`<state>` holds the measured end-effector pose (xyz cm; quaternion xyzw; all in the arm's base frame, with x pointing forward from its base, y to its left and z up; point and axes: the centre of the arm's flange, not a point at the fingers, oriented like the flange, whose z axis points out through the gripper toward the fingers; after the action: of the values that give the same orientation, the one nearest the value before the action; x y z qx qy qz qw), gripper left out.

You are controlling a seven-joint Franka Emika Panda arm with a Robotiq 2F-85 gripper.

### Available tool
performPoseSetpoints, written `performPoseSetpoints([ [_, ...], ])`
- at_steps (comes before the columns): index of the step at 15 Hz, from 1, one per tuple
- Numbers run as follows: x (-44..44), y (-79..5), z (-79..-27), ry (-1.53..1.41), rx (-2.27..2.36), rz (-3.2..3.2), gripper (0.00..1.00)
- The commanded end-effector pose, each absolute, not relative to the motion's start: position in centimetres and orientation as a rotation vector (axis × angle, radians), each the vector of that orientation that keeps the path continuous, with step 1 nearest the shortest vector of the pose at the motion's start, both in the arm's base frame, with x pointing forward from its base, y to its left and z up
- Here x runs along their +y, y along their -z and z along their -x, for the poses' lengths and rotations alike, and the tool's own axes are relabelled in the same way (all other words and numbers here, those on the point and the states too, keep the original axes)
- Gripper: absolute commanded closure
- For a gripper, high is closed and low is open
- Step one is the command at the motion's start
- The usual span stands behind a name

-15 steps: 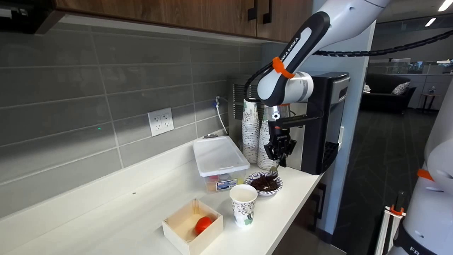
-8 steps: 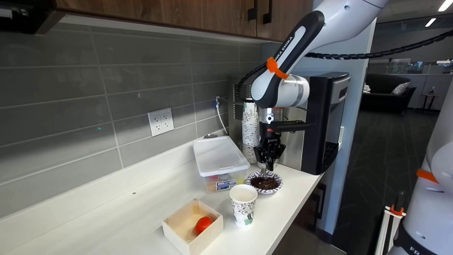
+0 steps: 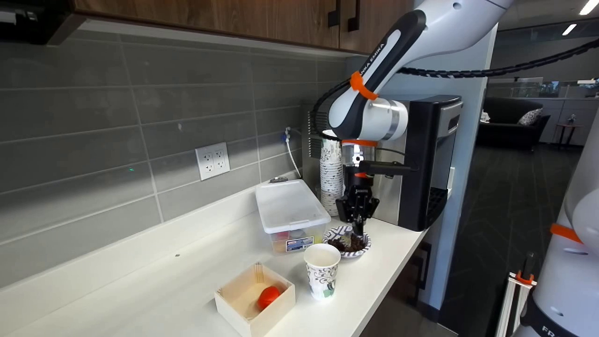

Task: Use the silver spatula to stir the contents of the white plate

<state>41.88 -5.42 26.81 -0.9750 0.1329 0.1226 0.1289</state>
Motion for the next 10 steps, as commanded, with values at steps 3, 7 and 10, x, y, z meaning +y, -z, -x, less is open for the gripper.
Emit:
performPoseSetpoints([
  [3,-7.6,-29.0,-39.8,-0.431,0.503,2.807,0.99],
  [7,-10.2,-29.9,-39.1,-0.435,0.646,2.845,0.99],
  [10,-11.7,-30.2,-38.9,-0.438,0.727,2.868,0.99],
])
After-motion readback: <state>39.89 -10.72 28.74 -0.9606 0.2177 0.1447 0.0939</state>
